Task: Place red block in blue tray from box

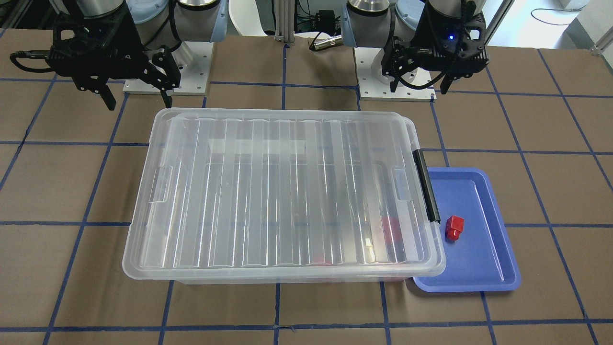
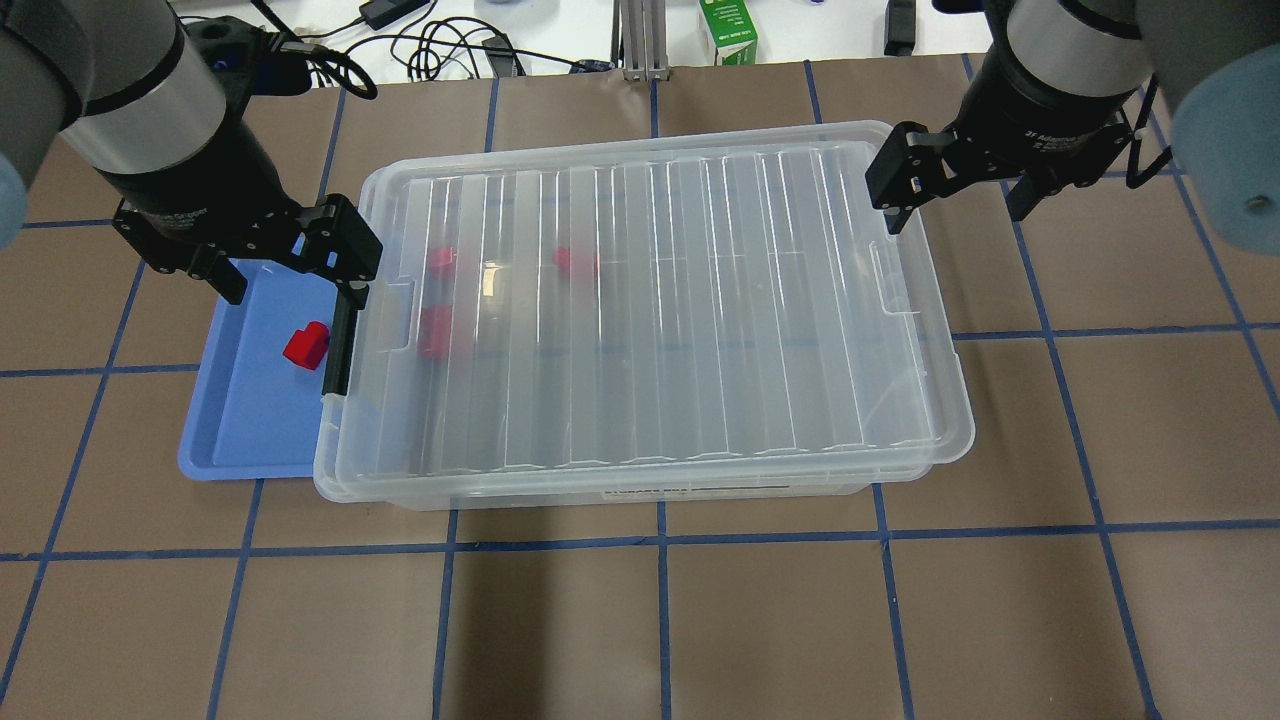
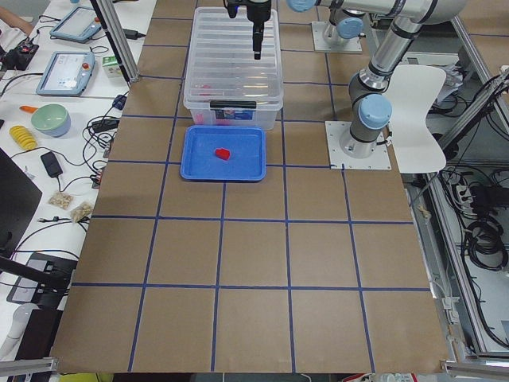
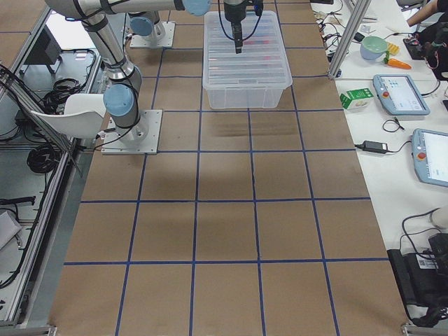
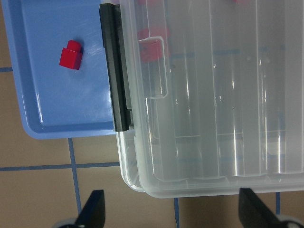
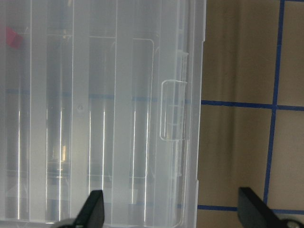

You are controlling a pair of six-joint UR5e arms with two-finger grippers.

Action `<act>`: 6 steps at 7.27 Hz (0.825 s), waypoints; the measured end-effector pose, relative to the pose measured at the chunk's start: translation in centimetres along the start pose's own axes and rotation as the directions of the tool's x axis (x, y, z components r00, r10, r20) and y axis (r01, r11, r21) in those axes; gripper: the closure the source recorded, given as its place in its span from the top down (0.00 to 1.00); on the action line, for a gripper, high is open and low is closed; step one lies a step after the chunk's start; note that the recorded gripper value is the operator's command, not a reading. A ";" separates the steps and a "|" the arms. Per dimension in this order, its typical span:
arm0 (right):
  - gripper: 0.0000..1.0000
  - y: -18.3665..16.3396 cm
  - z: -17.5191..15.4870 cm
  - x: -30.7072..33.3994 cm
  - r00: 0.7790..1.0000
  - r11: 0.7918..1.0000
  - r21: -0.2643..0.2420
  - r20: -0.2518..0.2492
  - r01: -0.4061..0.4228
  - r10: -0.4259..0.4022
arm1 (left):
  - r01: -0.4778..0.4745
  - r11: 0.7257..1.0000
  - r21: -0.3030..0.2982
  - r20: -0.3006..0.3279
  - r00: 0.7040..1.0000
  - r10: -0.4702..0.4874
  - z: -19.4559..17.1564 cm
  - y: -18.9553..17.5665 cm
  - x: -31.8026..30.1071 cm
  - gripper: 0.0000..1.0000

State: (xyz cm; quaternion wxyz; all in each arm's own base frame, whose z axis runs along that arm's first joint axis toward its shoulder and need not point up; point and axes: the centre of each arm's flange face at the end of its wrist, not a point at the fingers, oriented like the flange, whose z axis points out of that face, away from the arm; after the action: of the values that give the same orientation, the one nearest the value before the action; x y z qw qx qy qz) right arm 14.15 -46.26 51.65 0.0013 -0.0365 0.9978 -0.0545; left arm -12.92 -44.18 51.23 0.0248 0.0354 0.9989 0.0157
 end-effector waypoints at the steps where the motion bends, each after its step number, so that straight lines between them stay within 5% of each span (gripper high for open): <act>1: 1.00 0.0 0.1 0.0 1.000 1.000 -0.003 0.001 0.000 0.000 | -0.001 1.000 -0.007 -0.002 1.000 0.001 0.5 -0.1 -0.1 1.00; 6: 1.00 0.2 0.3 0.0 1.000 1.000 -0.007 0.002 -0.001 0.001 | 0.007 1.000 -0.021 0.000 1.000 -0.007 1.1 -0.2 -0.1 1.00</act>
State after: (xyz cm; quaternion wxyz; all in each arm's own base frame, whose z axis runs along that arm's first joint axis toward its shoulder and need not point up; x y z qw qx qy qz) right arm 14.19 -46.13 51.32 0.0022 -0.0361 0.9981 -0.0508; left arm -12.82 -44.34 50.11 0.0253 0.0317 0.9988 0.0262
